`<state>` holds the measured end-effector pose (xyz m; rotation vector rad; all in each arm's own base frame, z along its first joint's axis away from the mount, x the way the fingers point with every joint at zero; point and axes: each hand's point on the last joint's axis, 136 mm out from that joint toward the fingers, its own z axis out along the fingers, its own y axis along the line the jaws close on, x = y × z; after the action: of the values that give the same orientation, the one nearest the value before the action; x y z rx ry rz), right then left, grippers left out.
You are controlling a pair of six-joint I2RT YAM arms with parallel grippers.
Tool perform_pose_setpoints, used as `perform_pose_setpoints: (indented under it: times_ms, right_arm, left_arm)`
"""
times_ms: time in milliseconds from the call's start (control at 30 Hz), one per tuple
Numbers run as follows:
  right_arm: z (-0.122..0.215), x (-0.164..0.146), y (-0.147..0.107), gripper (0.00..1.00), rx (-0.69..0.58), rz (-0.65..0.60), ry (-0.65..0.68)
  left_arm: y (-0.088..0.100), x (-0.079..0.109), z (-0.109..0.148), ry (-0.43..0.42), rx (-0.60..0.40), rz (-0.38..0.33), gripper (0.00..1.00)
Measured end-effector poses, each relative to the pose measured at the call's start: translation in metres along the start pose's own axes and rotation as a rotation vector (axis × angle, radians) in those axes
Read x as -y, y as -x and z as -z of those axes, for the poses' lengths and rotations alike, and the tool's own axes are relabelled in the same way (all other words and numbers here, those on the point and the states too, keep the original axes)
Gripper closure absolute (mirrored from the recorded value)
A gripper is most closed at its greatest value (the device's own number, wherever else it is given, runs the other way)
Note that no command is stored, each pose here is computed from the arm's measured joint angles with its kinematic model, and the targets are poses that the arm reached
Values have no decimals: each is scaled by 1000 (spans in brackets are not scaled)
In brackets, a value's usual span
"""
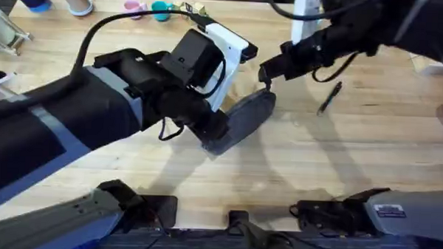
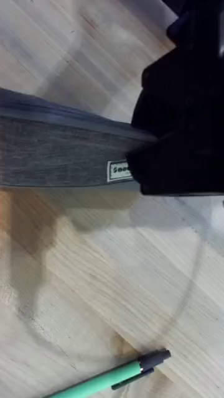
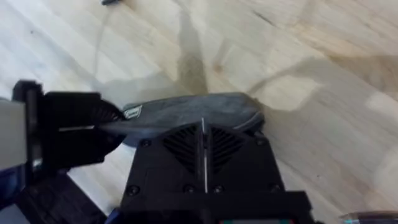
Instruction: Unzip the bag, pick up the pens from the table one at a time and place them inside, then zip the bag closed.
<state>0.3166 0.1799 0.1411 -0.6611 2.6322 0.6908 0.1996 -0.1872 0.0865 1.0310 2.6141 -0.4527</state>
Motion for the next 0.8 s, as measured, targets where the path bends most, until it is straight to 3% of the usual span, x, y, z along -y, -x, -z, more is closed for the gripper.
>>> perform_pose_setpoints:
  times_ms: [167, 800]
  right_arm:
    - [11, -17, -6, 969, -6, 32, 11]
    - [-9, -109, -36, 969, -124, 207, 203]
  left_arm:
    - [0, 0, 0, 0, -1, 0, 957]
    - [-1, 0, 0, 3, -3, -1, 957]
